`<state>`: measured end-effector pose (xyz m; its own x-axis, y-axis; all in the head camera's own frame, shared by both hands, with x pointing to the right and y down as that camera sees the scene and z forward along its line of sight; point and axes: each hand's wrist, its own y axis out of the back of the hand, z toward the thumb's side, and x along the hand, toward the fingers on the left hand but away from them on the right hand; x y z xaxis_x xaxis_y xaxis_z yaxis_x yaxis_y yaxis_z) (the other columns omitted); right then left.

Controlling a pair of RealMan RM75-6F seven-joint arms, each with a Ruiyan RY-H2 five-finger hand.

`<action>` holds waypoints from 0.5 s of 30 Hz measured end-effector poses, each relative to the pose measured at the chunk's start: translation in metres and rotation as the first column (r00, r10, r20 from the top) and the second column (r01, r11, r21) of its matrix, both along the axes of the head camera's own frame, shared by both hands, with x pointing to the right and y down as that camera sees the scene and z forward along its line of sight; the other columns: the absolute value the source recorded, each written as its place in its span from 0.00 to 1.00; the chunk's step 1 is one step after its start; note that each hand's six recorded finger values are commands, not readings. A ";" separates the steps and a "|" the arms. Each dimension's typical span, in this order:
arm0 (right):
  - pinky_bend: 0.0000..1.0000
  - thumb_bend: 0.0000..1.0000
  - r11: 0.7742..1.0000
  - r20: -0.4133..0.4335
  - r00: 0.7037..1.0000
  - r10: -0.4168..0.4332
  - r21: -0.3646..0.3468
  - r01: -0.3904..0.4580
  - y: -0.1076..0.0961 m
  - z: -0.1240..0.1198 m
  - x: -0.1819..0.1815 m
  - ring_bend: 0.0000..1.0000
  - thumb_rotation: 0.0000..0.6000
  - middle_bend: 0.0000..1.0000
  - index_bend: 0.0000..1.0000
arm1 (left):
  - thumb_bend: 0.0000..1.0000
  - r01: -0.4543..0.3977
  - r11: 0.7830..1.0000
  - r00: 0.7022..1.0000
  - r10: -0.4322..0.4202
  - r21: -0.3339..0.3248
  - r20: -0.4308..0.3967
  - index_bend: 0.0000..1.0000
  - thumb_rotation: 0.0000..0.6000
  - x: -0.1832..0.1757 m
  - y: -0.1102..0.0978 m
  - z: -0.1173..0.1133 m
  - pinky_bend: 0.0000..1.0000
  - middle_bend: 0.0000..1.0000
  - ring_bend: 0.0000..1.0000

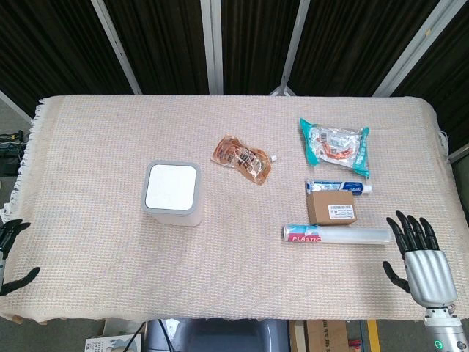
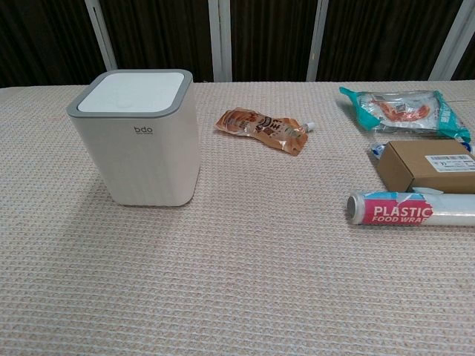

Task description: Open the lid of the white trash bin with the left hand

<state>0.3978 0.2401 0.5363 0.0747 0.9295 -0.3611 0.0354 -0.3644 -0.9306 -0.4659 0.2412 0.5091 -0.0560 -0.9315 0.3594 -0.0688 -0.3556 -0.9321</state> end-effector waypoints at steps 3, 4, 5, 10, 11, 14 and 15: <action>0.02 0.30 1.000 0.002 1.000 0.000 0.002 0.000 0.000 -0.001 0.000 0.03 1.00 0.02 0.09 | 0.24 0.003 1.000 1.000 -0.003 -0.003 -0.001 0.21 1.00 -0.001 0.000 0.000 0.09 0.17 0.02; 0.02 0.30 1.000 0.003 1.000 0.000 0.003 0.000 0.000 -0.001 0.000 0.03 1.00 0.02 0.09 | 0.24 0.003 1.000 1.000 -0.003 -0.003 0.000 0.21 1.00 -0.001 0.000 -0.001 0.09 0.17 0.02; 0.02 0.30 1.000 0.003 1.000 -0.001 0.004 0.001 0.000 -0.002 0.000 0.03 1.00 0.02 0.09 | 0.24 0.003 1.000 1.000 -0.003 -0.002 0.000 0.21 1.00 -0.001 0.001 -0.001 0.09 0.17 0.02; 0.02 0.30 1.000 0.006 1.000 -0.001 0.005 0.001 0.001 -0.003 0.000 0.03 1.00 0.02 0.09 | 0.24 0.002 1.000 1.000 -0.002 0.003 -0.003 0.21 1.00 -0.001 0.002 -0.003 0.09 0.17 0.02; 0.02 0.30 1.000 0.008 1.000 0.000 0.006 0.000 0.000 -0.003 0.000 0.03 1.00 0.02 0.09 | 0.24 0.001 1.000 1.000 -0.001 0.004 -0.002 0.21 1.00 0.000 0.002 -0.004 0.09 0.17 0.02; 0.02 0.30 1.000 0.009 1.000 0.001 0.006 -0.002 0.000 -0.002 0.000 0.03 1.00 0.02 0.09 | 0.24 0.001 1.000 1.000 -0.001 0.007 -0.003 0.21 1.00 0.000 0.002 -0.004 0.09 0.17 0.02; 0.02 0.30 1.000 0.007 1.000 0.002 0.004 -0.002 0.000 -0.002 0.001 0.03 1.00 0.02 0.09 | 0.24 0.002 1.000 1.000 -0.002 0.007 -0.002 0.21 1.00 0.000 0.001 -0.004 0.09 0.18 0.02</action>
<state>0.3983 0.2398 0.5346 0.0751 0.9313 -0.3565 0.0432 -0.3602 -0.9319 -0.4663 0.2427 0.5056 -0.0571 -0.9338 0.3531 -0.0709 -0.3490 -0.9344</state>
